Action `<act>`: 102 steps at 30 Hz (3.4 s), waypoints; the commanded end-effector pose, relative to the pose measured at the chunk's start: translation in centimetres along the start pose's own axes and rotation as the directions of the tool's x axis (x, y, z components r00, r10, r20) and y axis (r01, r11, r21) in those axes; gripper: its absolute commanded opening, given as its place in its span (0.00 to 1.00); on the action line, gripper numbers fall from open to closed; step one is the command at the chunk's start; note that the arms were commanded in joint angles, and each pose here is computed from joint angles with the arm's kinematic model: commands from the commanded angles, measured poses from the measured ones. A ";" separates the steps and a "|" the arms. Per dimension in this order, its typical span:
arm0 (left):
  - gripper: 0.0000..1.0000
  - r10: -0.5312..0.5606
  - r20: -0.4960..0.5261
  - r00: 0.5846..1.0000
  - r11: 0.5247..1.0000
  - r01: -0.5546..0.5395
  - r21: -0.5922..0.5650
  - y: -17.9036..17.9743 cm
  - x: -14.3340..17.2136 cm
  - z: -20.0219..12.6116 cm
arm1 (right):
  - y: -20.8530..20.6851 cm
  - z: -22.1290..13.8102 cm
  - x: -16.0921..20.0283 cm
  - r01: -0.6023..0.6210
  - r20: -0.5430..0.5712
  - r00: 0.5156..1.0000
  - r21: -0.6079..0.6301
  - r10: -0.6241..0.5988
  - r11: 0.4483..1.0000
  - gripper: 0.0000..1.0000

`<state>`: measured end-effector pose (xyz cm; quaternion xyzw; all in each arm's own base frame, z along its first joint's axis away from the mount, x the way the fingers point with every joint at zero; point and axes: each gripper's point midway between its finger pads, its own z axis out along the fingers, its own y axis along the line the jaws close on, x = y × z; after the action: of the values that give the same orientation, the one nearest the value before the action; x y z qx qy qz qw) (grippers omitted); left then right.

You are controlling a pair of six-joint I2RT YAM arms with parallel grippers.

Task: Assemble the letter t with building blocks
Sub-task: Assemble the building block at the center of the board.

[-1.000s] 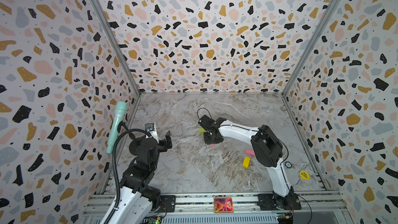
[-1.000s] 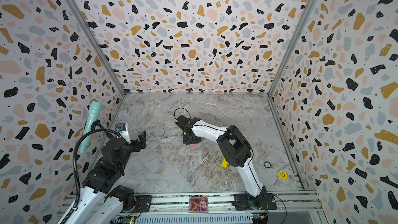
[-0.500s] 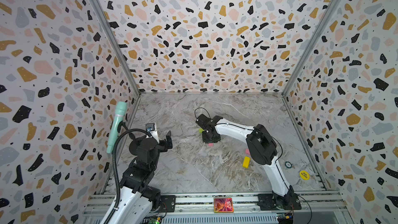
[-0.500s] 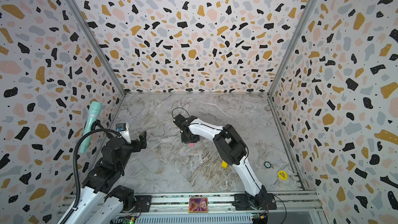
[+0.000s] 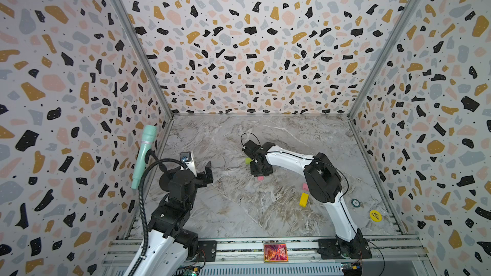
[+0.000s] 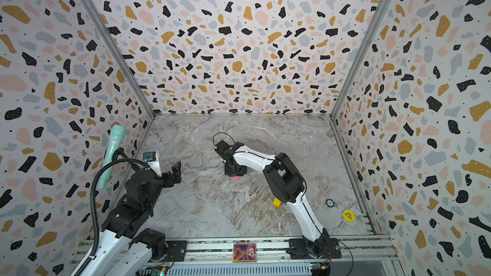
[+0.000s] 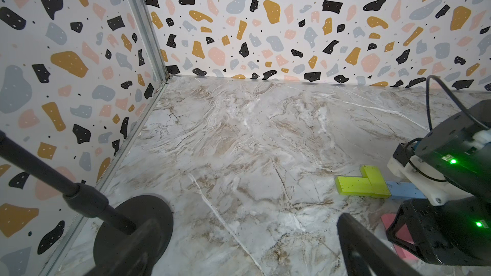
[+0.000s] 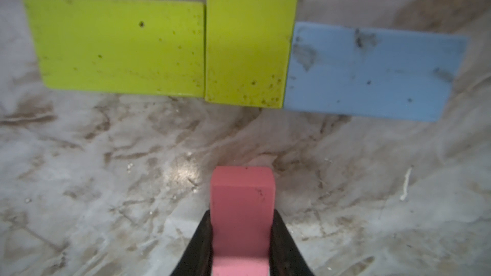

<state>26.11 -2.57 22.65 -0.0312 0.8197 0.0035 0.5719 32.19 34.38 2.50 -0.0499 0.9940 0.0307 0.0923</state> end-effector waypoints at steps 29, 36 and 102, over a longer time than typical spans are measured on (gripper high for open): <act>0.99 0.004 0.054 0.999 1.000 -0.005 0.024 -0.4 -1.3 -0.3 | -0.8 1.6 -0.9 -0.024 -0.043 0.999 0.059 0.027 0.998 0.16; 1.00 0.001 0.061 0.998 1.000 -0.002 0.023 -0.4 -1.4 -0.4 | -1.3 1.7 -1.1 -0.043 -0.042 0.998 0.073 0.047 0.996 0.16; 0.99 0.003 0.063 0.998 1.000 -0.004 0.020 -0.3 -1.5 -0.4 | -1.7 3.3 -1.7 -0.034 -0.063 0.997 0.085 0.039 0.996 0.15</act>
<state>25.99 -2.55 22.96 -0.0258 0.8163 0.0058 0.5770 34.68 34.77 2.43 -0.0312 0.9957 0.0271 0.0828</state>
